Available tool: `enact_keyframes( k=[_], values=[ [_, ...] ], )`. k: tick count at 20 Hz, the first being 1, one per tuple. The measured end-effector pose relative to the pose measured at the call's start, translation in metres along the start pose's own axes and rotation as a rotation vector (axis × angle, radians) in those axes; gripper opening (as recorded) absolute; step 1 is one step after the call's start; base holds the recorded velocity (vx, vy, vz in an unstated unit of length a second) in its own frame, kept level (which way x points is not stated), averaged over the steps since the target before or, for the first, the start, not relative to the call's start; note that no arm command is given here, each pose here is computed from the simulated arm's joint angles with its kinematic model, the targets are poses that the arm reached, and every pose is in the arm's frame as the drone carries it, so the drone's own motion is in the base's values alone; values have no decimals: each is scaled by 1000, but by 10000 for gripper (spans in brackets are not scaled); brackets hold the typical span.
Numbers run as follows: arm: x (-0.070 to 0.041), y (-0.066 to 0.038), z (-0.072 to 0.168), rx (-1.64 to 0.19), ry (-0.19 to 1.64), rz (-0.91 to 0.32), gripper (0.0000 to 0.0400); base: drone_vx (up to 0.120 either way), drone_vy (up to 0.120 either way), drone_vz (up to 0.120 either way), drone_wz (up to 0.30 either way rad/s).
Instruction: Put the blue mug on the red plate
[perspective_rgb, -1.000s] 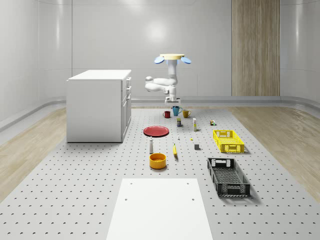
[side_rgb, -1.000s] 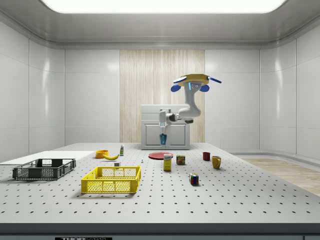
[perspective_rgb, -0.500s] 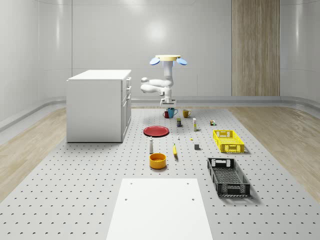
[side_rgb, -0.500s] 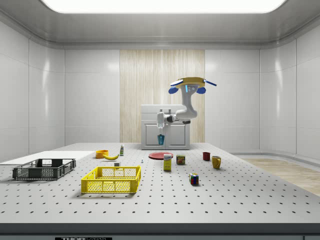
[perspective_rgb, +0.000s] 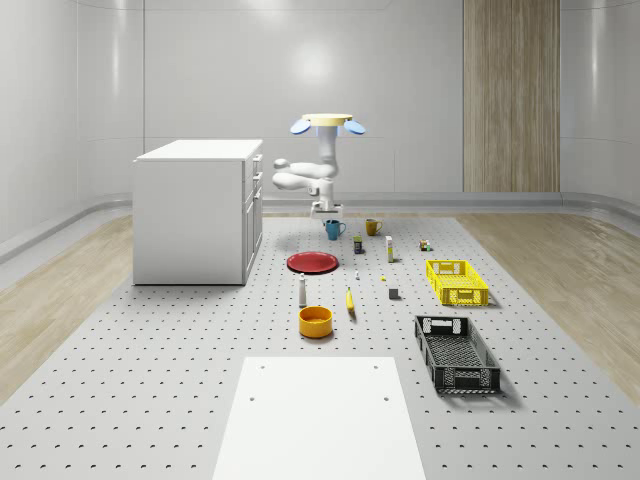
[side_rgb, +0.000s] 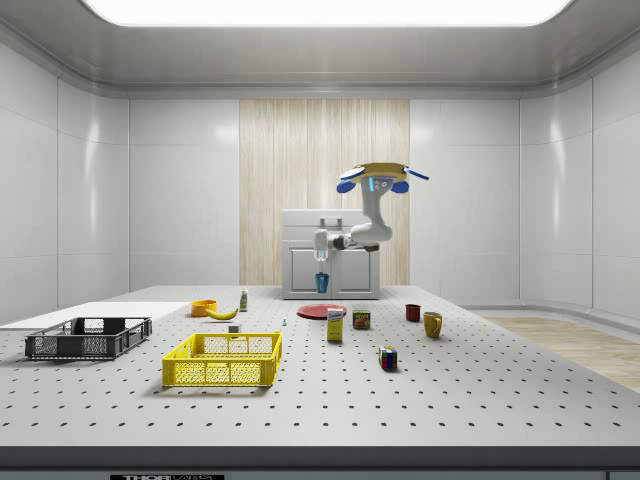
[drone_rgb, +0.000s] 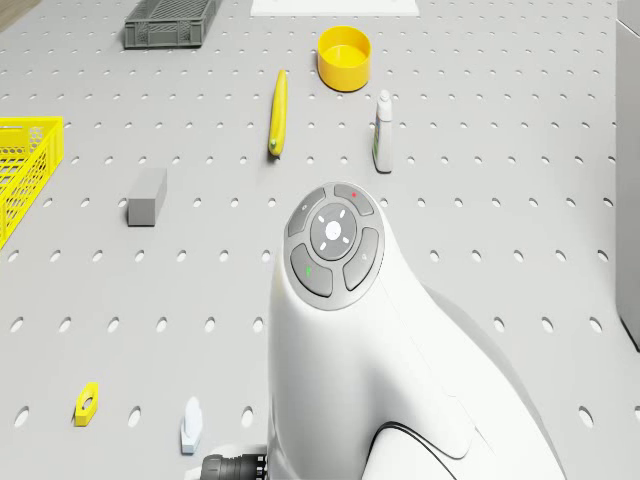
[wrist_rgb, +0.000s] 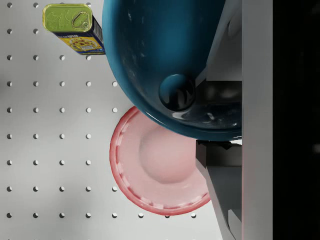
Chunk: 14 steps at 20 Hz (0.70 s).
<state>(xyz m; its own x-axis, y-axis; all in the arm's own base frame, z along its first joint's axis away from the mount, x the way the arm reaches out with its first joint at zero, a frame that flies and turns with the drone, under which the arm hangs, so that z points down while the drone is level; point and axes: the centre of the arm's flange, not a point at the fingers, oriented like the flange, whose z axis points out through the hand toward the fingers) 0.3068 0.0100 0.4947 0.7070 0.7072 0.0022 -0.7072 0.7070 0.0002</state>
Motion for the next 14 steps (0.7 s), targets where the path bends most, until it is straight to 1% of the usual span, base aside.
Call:
enact_keyframes(
  k=[3,5,7,10,14],
  values=[
    [0,0,0,0,0,0,100,0,-120,0,0],
    [1,1,0,0,0,0,100,0,0,0,0],
    [4,4,0,0,0,0,100,0,0,0,0],
    [12,12,0,0,0,0,100,0,0,0,0],
    [24,24,1,0,0,0,100,0,0,0,0]
  ],
)
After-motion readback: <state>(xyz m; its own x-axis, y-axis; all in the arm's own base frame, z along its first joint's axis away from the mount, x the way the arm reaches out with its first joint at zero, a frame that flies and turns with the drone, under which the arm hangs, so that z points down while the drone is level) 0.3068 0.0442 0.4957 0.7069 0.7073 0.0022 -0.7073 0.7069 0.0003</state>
